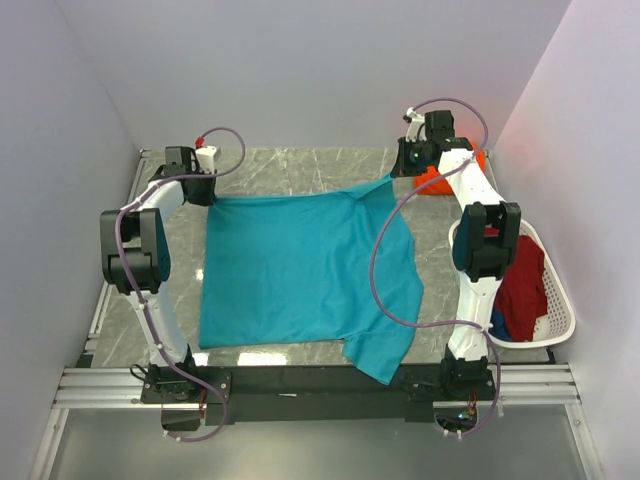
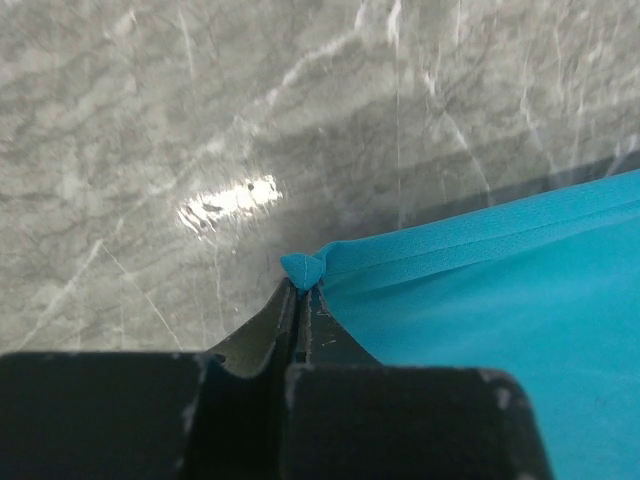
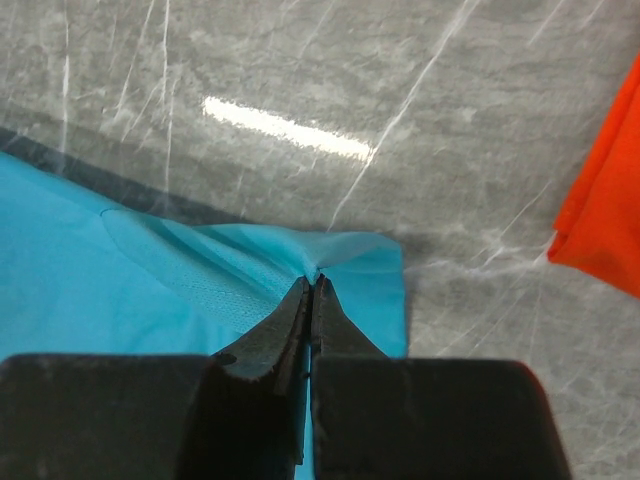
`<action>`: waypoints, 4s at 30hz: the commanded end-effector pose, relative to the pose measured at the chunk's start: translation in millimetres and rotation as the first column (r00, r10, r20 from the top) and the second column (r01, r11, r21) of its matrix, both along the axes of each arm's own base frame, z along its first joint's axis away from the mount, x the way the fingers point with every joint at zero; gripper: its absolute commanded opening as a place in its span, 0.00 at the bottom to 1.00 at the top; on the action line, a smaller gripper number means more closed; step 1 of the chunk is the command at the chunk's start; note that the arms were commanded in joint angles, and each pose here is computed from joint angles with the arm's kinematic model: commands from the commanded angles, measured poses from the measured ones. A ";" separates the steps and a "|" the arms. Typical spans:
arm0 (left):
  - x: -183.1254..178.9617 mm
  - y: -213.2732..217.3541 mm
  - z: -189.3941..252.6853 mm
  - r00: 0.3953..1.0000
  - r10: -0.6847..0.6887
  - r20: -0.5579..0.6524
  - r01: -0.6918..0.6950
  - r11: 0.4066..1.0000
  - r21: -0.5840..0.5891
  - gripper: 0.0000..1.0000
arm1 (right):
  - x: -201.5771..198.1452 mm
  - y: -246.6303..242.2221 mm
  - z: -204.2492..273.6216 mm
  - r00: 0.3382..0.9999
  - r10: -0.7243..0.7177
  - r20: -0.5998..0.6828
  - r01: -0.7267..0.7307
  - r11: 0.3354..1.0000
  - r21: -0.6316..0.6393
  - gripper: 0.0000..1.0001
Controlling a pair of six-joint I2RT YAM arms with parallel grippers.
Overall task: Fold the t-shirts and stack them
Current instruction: Flatten the tshirt out, then fold the tshirt
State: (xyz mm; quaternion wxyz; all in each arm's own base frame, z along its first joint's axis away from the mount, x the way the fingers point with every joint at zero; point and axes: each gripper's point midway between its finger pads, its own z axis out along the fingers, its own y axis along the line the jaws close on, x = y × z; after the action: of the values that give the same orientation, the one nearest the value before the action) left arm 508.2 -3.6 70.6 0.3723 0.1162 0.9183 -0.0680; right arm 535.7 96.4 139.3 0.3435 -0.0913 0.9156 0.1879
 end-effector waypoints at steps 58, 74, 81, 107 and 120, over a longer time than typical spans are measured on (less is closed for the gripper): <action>-134.7 5.6 18.2 0.812 -0.567 0.137 0.478 0.781 0.401 0.05 | -206.1 41.2 -26.4 0.913 0.186 -0.363 -0.091 0.960 0.265 0.00; -164.1 13.6 37.6 0.828 -0.550 0.110 0.537 0.834 0.128 0.50 | -176.0 29.5 6.3 0.925 0.274 -0.265 -0.243 0.959 0.146 0.62; -151.1 15.4 21.7 0.917 -0.396 0.034 0.398 0.917 -0.040 0.48 | -156.3 32.1 -21.7 0.889 0.252 -0.382 -0.208 0.966 0.153 0.48; -159.8 -12.7 -29.4 0.954 -0.261 -0.147 0.268 0.963 0.031 0.46 | -162.8 -1.2 -115.7 0.824 0.020 -0.566 -0.056 0.997 -0.046 0.52; -153.4 15.2 3.0 0.963 -0.229 -0.142 0.212 0.969 -0.125 0.41 | -162.5 6.7 -48.6 0.871 0.180 -0.457 -0.172 0.983 0.060 0.54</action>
State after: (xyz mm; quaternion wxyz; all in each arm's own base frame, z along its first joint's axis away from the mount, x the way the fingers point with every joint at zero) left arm 336.8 13.9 34.4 0.2457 0.1862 0.9406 -0.1422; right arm 350.2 95.1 30.7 0.0142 -0.0799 0.9735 0.2140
